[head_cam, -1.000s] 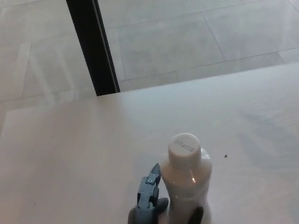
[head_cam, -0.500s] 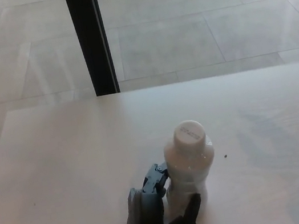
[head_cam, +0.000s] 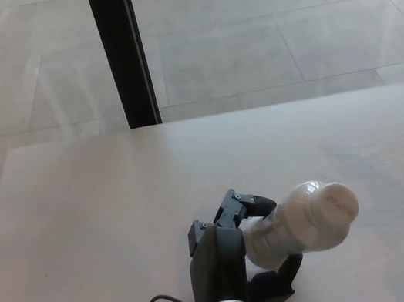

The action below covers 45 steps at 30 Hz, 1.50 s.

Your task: The robot uses its left hand to to lift the bottle kept on the middle of the desk and tilts it towards its right hand. It then uses its right hand to rotate its cap to open it and places the bottle and cap back on the desk

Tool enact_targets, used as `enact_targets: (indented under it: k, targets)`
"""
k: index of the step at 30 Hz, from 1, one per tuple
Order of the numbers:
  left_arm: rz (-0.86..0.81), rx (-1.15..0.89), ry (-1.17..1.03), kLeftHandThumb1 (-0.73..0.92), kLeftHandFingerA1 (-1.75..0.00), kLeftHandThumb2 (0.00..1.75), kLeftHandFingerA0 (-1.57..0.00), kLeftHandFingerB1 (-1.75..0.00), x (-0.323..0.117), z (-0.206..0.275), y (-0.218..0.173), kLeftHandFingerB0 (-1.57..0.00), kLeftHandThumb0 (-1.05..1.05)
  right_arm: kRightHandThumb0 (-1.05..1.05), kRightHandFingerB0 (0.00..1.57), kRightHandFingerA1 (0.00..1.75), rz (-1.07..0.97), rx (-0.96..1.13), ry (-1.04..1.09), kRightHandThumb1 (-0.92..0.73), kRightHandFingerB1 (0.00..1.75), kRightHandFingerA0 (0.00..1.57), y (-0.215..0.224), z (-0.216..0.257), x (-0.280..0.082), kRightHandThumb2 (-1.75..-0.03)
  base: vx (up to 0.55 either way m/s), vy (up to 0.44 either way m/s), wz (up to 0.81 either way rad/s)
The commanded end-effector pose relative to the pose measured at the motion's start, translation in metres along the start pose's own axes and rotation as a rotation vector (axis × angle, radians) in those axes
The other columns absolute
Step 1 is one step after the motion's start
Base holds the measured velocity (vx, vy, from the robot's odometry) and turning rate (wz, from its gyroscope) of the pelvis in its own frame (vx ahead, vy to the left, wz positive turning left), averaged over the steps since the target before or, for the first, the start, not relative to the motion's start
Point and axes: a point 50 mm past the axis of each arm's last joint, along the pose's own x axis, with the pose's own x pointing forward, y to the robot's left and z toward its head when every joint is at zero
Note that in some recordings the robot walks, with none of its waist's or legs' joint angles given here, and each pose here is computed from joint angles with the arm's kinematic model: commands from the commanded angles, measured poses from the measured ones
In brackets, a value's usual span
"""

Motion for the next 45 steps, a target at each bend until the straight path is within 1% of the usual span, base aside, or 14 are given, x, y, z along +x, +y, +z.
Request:
enact_targets:
  k: [1,2,11,12,15,23,24,27,30,32,34,35,36,45]
  targets:
    - [0.007,-0.076,0.064,0.53,-1.75,1.35,-0.88,-1.75,0.0,0.021,-0.012,-0.7,-0.11,-0.38,0.61,0.88,0.127,-0.112,0.018,-0.6,0.43,0.8,-0.001,-0.003,-0.007,-0.58,0.0,0.0,0.0]
    - [0.01,-0.067,0.056,0.54,-1.75,1.33,-0.89,-1.75,0.001,0.02,-0.008,-0.69,-0.09,-0.41,0.54,0.87,0.154,-0.131,0.031,-0.48,0.59,0.79,0.001,-0.005,-0.009,-0.88,0.0,0.0,0.0]
    - [0.027,-0.002,0.077,0.5,-1.75,1.41,-0.91,-1.75,0.005,0.011,0.014,-0.75,-0.1,-0.46,0.63,0.77,0.368,-0.293,0.079,-0.58,0.4,0.87,0.02,-0.017,-0.037,-0.58,0.0,0.0,0.0]
    - [0.03,0.018,0.106,0.49,-1.75,1.38,-0.93,-1.73,0.004,0.008,0.017,-0.75,-0.12,-0.5,0.55,0.81,0.411,-0.309,0.09,-0.49,0.57,0.82,0.025,-0.019,-0.043,-0.88,0.0,0.0,0.0]
    - [0.033,0.02,0.12,0.5,-1.75,1.35,-0.93,-1.69,0.003,0.005,0.019,-0.76,-0.11,-0.5,0.54,0.83,0.45,-0.341,0.08,-0.5,0.57,0.8,0.026,-0.02,-0.049,-0.88,0.0,0.0,0.0]
    - [0.033,0.083,0.131,0.54,-1.75,1.33,-0.89,-1.54,0.003,-0.002,0.031,-0.8,-0.06,-0.53,0.48,0.86,0.495,-0.369,0.068,-0.49,0.53,0.77,0.036,-0.014,-0.047,-0.86,0.0,0.0,0.0]
    - [0.033,0.072,0.132,0.52,-1.75,1.39,-0.89,-1.54,0.002,-0.004,0.031,-0.81,-0.04,-0.48,0.54,0.87,0.473,-0.362,0.034,-0.59,0.37,0.82,0.04,-0.006,-0.042,-0.58,0.0,0.0,0.0]
    - [0.022,0.057,0.149,0.52,-1.75,1.37,-0.88,-1.54,0.0,-0.007,0.031,-0.81,-0.04,-0.48,0.44,0.83,0.448,-0.36,0.0,-0.46,0.54,0.78,0.044,-0.001,-0.039,-0.88,0.0,0.0,0.0]
    - [0.026,0.04,0.173,0.56,-1.75,1.27,-0.85,-1.68,-0.002,-0.008,0.03,-0.73,-0.07,-0.54,0.51,0.81,0.41,-0.348,-0.014,-0.58,0.36,0.88,0.047,0.004,-0.032,-0.58,0.0,0.0,0.0]
    - [0.026,0.055,0.167,0.58,-1.48,1.2,-1.14,-1.32,-0.002,-0.008,0.03,-0.96,-0.14,-0.56,0.49,0.81,0.382,-0.348,-0.016,-0.57,0.36,0.89,0.049,0.006,-0.029,-0.58,0.0,0.0,0.0]
    - [0.026,0.057,0.16,0.6,-1.75,1.22,-0.83,-1.58,-0.001,-0.008,0.029,-0.75,-0.09,-0.57,0.47,0.82,0.368,-0.345,-0.009,-0.57,0.36,0.89,0.05,0.006,-0.027,-0.58,0.0,0.0,0.0]
    - [0.027,0.061,0.16,0.58,-1.49,1.21,-1.15,-1.33,-0.001,-0.007,0.029,-0.97,-0.15,-0.56,0.46,0.84,0.365,-0.332,-0.005,-0.56,0.36,0.88,0.051,0.006,-0.026,-0.58,0.0,0.0,0.0]
    - [0.028,0.056,0.164,0.6,-1.75,1.22,-0.84,-1.66,0.0,-0.007,0.029,-0.72,-0.08,-0.61,0.38,0.88,0.362,-0.328,-0.002,-0.46,0.49,0.88,0.051,0.006,-0.025,-0.83,0.0,0.0,0.0]
    - [0.045,0.064,0.149,0.5,-1.75,1.43,-0.89,-1.55,0.002,-0.004,0.027,-0.81,-0.09,-0.55,0.47,0.95,0.415,-0.337,0.023,-0.57,0.36,0.88,0.058,-0.002,-0.032,-0.58,0.0,0.0,0.0]
